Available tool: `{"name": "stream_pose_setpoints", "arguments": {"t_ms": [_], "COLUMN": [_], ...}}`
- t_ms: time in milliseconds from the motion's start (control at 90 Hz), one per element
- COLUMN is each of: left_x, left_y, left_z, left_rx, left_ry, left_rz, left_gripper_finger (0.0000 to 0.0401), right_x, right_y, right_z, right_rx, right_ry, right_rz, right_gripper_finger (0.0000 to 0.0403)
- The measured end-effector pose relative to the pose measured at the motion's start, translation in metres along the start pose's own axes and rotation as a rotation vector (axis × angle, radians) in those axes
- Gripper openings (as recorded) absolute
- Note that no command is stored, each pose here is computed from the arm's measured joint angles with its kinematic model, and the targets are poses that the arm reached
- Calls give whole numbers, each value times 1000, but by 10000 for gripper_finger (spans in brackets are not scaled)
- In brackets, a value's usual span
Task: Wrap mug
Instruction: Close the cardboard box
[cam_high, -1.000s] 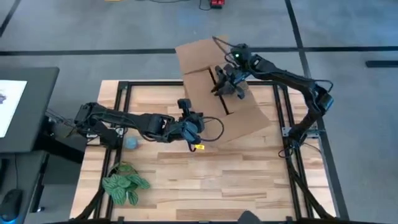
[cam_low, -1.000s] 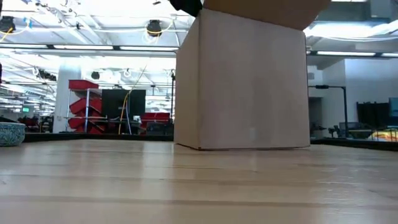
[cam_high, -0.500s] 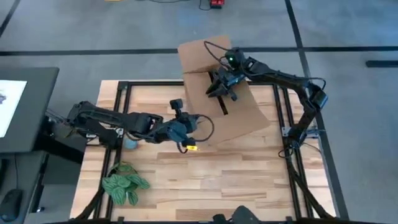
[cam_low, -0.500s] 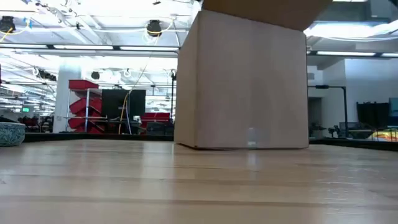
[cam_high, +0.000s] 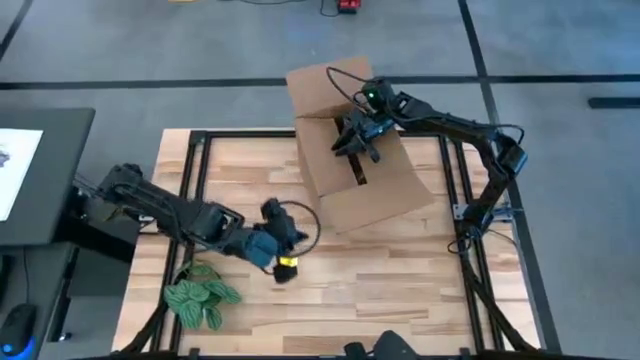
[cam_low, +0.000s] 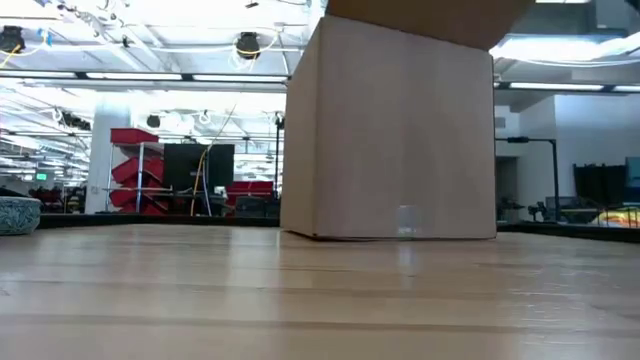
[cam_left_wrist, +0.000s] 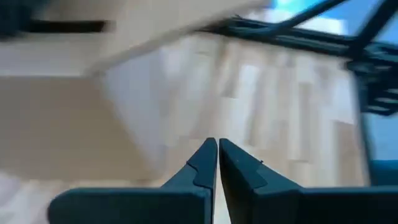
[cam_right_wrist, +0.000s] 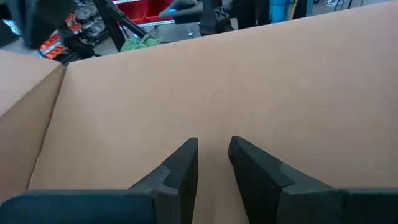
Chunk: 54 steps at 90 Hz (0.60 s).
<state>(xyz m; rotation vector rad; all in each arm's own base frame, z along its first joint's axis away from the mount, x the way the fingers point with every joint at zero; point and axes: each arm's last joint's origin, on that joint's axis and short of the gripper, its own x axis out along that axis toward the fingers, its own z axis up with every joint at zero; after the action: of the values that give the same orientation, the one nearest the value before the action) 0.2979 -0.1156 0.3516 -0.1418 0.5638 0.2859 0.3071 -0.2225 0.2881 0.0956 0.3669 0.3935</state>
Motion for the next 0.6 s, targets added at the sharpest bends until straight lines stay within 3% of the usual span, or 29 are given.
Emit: {"name": "stream_pose_setpoints", "arguments": {"t_ms": [111,344,600], "left_x": [25,54,50], "left_y": [-7,-1,19], "left_z": [-2,20,31], "left_rx": [65,216,254], "left_ry": [-80,-267,-305], "left_rz": [27,140,460], "left_gripper_finger": [0,0,0], "right_x": [-3,-13,-25], "right_y": [2,11,21], "right_z": [4,14,25], "right_rx": [-10,-25,-54], "right_ry": [-1,23,10], "right_rz": [-19,-119,-155], "right_gripper_finger": [90,90,90]}}
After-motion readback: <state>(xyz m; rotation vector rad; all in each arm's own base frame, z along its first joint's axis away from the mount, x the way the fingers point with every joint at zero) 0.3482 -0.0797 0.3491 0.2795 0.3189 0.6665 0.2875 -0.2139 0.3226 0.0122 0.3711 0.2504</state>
